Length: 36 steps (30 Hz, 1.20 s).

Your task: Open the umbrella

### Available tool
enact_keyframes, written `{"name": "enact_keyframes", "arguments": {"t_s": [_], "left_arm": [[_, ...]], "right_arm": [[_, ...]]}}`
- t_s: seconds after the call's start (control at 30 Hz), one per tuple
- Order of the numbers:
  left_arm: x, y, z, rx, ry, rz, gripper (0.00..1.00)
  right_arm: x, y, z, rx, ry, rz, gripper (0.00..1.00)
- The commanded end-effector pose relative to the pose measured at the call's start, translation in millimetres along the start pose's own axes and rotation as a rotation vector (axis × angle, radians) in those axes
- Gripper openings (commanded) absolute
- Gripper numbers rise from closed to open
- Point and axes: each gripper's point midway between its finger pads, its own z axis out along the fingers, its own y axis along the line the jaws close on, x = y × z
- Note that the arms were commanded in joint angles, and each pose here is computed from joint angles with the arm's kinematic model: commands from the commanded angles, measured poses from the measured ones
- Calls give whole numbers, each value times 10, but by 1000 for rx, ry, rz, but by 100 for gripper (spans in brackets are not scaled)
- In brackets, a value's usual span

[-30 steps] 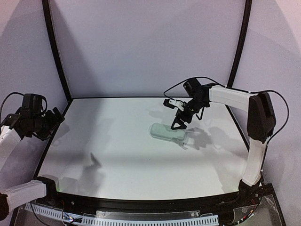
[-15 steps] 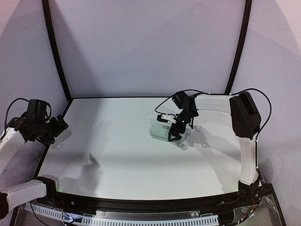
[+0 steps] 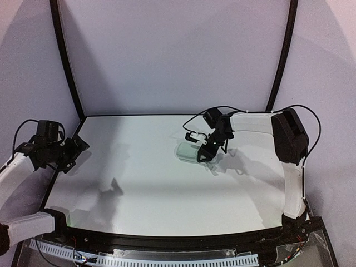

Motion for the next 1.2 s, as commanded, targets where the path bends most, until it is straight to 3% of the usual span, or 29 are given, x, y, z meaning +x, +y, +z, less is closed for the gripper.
{"name": "enact_keyframes", "arguments": {"t_s": [0.0,0.2,0.33,0.5,0.67,1.17], "left_arm": [[-20,-506,91,207,9,-10,100],[204,-1469,150,442,48,91,100],[404,-2113,212,547,86,159,100],[719,-2726,171,660,118,251,100],[838,-2923,150,696,99,272,100],[1220,-3103,432,729,196,261,100]], "right_arm": [[-604,142,-492,37,-238,103,48],[-1176,443,-1257,-43,-570,373,43],[-1368,836,-1520,-106,-683,364,43],[-1481,1062,-1637,-128,-691,382,43],[-1630,1154,-1763,-130,-747,403,41],[-1840,1335,-1759,-223,-748,400,41]]}}
